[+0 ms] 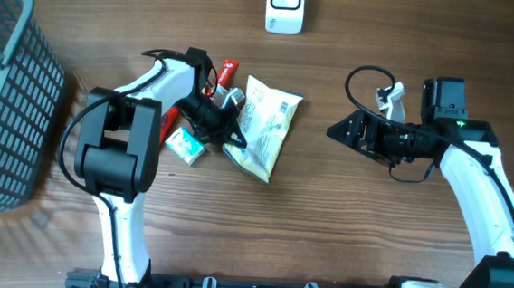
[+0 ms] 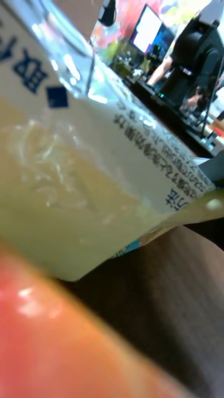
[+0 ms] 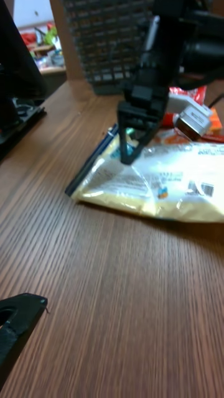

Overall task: Scan the item barcode
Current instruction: 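Reach the left gripper over the pile and grasp the white wipes pack, then lift the wipes pack and grasp its other edge with the right gripper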

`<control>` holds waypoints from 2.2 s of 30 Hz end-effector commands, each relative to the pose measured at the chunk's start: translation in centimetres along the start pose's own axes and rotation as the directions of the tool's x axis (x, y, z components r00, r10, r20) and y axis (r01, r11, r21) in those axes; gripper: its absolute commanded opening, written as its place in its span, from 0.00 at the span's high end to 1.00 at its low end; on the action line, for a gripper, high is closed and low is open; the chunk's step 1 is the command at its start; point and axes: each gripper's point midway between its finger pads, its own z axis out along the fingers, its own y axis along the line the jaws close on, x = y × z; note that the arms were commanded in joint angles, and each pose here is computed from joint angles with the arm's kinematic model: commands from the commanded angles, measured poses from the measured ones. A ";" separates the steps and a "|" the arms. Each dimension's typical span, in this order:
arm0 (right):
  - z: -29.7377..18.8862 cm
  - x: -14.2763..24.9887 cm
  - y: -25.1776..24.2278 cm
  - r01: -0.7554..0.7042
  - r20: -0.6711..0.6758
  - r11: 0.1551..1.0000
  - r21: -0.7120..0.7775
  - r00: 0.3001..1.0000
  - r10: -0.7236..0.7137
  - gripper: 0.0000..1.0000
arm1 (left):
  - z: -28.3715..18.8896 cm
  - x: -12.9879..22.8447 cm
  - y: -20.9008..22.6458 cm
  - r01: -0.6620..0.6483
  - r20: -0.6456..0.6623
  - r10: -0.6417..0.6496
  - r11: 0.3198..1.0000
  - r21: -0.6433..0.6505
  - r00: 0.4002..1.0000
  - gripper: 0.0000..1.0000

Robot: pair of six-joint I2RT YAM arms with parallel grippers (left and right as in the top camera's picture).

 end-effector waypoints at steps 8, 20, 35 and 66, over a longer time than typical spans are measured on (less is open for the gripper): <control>0.3 -0.9 0.3 -0.005 0.022 1.000 -0.005 1.000 0.005 0.00 | -4.7 2.2 -9.5 -0.100 0.064 0.082 0.927 0.363 0.995 0.96; 0.2 -1.4 5.9 -0.028 -0.042 0.925 -0.380 0.999 0.013 0.00 | -11.4 4.8 -15.2 -0.167 0.161 0.088 0.796 0.582 0.983 0.96; 0.4 -1.6 8.9 -0.036 -0.145 0.666 -0.745 0.984 -0.108 0.00 | -11.2 5.6 -15.2 -0.094 0.105 0.039 0.802 0.590 0.994 0.96; 6.3 -1.8 13.0 -0.061 -0.209 0.794 -0.605 0.974 -0.084 0.66 | -9.8 6.2 -16.6 -0.128 0.084 0.098 0.797 0.590 0.992 0.96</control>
